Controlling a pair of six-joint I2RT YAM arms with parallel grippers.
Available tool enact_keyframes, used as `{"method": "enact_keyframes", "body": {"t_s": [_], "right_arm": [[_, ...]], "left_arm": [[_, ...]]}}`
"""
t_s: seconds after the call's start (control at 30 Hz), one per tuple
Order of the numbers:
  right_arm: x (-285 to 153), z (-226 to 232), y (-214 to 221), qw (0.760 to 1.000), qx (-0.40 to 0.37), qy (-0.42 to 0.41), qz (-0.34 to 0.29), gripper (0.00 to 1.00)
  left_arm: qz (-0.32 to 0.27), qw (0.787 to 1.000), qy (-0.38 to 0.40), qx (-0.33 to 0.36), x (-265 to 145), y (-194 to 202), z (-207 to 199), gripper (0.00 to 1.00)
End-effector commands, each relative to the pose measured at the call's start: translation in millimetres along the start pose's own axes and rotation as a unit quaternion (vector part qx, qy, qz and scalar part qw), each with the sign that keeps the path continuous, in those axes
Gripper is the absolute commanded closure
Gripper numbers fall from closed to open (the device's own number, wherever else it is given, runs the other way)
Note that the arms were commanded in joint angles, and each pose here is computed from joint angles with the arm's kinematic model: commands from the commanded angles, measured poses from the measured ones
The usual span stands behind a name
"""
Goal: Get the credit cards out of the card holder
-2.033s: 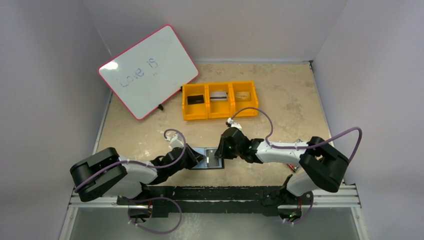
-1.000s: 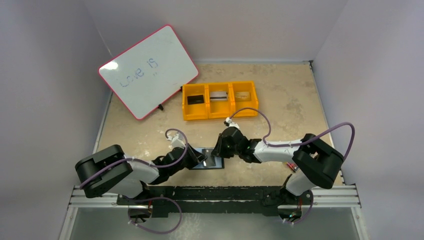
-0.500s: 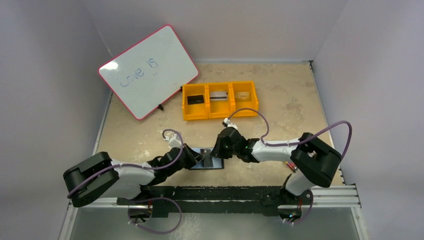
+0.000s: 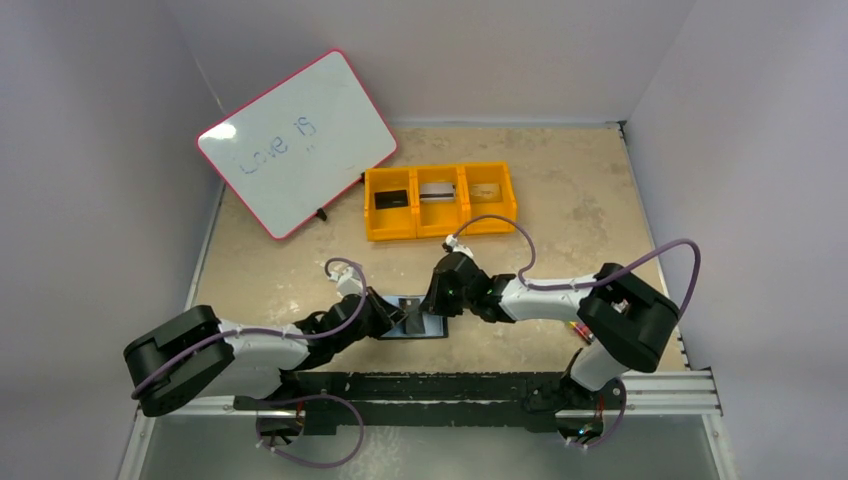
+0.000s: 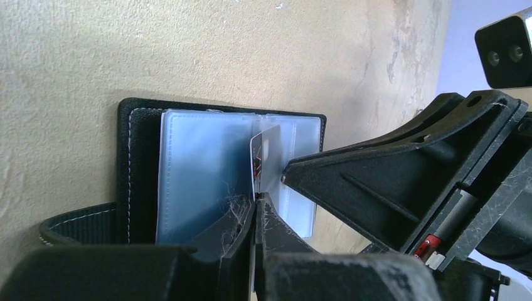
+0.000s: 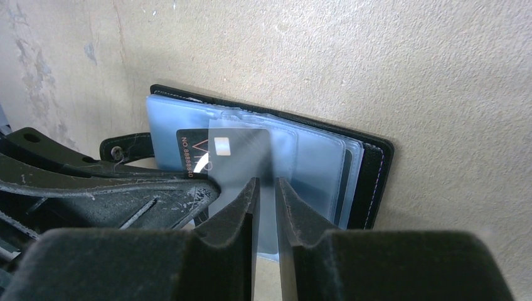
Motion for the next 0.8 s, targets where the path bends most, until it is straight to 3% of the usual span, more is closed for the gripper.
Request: {"method": "enact_keyframes", "body": {"t_s": [0.0, 0.43, 0.77], "right_arm": [[5.9, -42.0, 4.9, 0.992, -0.023, 0.122, -0.007, 0.82], [2.7, -40.3, 4.9, 0.993, -0.024, 0.116, -0.005, 0.78], [7.1, -57.9, -2.9, 0.978, -0.037, 0.198, -0.06, 0.78]], "left_arm": [[0.01, 0.996, -0.067, 0.056, -0.3, 5.3, 22.0, 1.0], [0.019, 0.993, -0.093, 0.073, 1.2, 8.0, 29.4, 1.0], [0.018, 0.991, -0.102, 0.082, -1.3, 6.0, 30.3, 1.0]]}}
Point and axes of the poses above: each gripper's point midway between its finger pads, its own x axis out along the fingers, its own z axis along the line the jaws close on, y = z × x, the point moved 9 cm from there along -x, back along the fingers, and after that the axes turned 13 degrees about x, right-handed, at the moved point
